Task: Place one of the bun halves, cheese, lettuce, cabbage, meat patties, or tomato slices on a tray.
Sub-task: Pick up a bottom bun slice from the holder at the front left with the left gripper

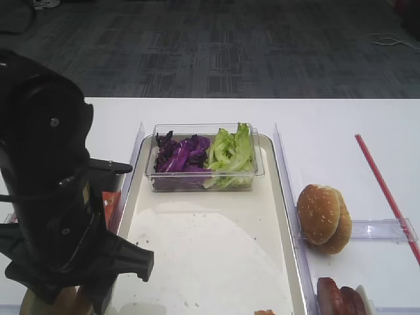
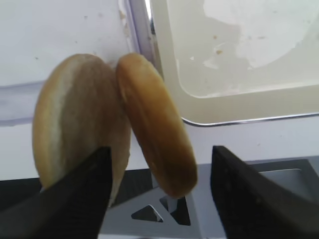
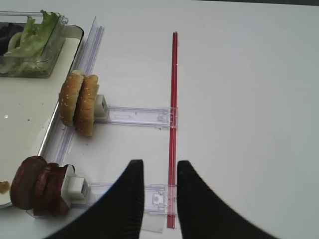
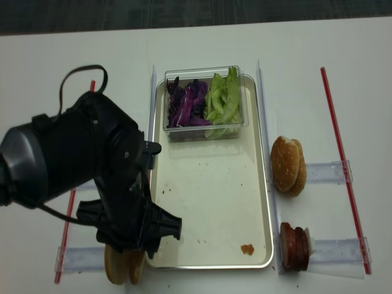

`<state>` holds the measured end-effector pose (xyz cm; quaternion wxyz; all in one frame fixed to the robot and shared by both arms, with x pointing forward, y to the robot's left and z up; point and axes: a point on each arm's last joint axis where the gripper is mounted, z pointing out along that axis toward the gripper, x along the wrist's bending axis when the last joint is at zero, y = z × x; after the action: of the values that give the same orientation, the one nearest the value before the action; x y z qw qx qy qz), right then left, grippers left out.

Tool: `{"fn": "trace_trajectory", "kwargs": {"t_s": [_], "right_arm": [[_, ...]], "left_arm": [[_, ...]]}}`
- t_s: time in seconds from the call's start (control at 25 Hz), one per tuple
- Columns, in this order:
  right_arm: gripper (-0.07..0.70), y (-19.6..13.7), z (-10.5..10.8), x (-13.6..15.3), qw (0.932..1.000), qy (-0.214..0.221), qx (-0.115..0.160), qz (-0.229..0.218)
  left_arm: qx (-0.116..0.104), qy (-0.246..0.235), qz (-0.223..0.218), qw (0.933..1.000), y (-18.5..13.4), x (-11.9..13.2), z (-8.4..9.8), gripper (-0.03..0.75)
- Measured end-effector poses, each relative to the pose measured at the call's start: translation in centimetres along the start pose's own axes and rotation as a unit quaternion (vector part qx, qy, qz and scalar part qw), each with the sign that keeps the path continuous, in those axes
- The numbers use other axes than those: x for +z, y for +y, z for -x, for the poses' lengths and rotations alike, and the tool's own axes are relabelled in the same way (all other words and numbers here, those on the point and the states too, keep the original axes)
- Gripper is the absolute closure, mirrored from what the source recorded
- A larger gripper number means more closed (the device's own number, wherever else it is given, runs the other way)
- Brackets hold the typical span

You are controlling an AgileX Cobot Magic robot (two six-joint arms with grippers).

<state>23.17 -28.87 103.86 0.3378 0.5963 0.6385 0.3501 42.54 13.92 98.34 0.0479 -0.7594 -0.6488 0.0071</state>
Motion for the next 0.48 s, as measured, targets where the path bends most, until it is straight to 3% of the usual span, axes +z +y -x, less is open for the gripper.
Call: {"fn": "trace_trajectory", "kwargs": {"t_s": [0.48], "right_arm": [[0.430,0.00,0.00,0.00,1.0000,0.000,0.000,0.000]], "left_arm": [[0.003,0.007,-0.004,1.0000,0.55,0.84,0.26,0.319]]}}
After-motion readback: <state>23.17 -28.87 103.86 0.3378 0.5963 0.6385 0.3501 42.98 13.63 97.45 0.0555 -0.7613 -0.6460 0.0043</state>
